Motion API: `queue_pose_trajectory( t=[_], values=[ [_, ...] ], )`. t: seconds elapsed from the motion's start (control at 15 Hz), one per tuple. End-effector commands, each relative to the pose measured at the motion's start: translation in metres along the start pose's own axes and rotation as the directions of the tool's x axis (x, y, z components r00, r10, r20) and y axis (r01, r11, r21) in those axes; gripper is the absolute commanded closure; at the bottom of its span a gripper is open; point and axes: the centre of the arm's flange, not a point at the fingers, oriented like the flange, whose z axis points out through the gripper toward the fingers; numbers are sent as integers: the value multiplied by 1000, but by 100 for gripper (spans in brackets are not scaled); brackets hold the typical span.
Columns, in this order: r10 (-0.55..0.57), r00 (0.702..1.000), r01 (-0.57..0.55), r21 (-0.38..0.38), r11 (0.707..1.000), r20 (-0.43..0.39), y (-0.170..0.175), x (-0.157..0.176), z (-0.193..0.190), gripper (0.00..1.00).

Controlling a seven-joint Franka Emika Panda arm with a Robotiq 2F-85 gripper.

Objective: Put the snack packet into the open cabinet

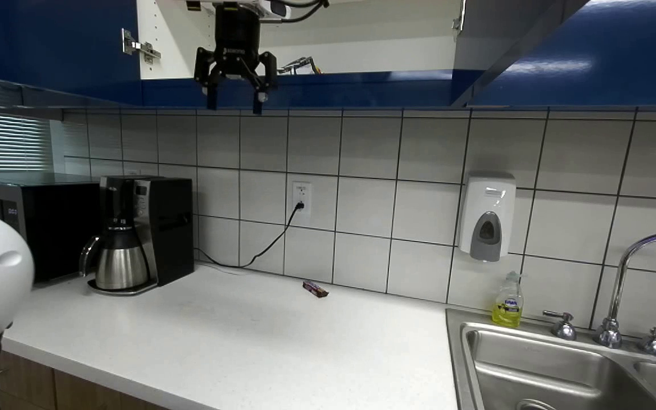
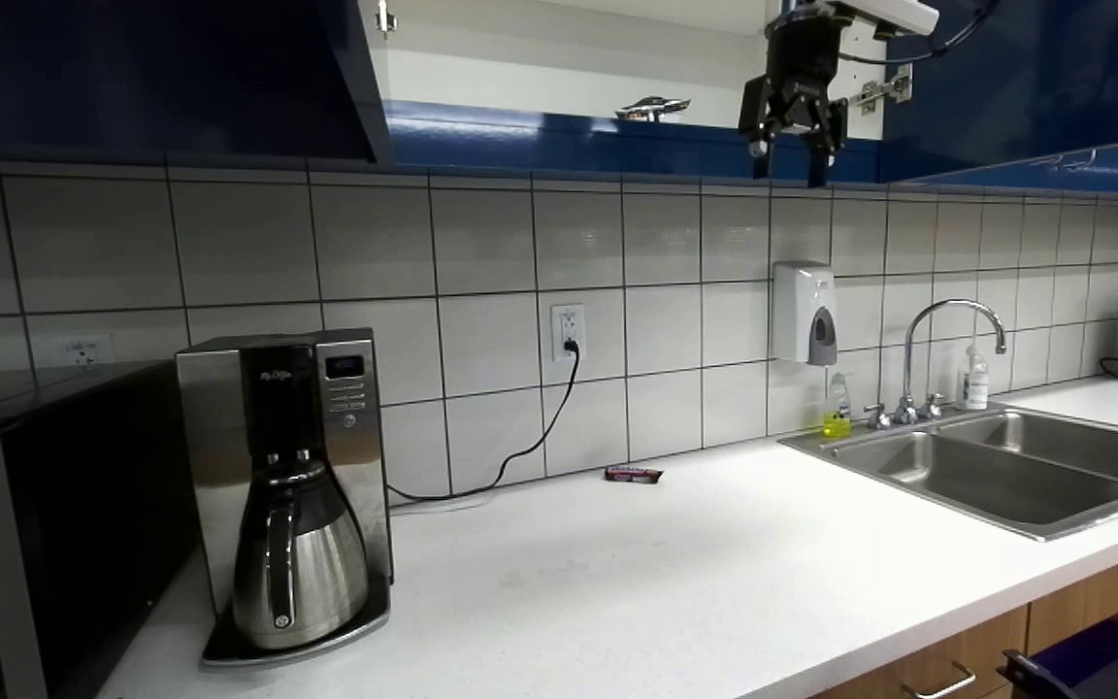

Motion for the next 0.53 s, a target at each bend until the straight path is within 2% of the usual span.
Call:
queue_pose_trajectory(
  t=[0.0,0.27,0.47],
  values=[
    [-60,996,61,-21,998,62,9,-31,34,0],
    [-128,987,130,-20,991,99,8,-33,74,0],
    [-139,987,139,-4,990,76,4,-26,101,0]
  ],
)
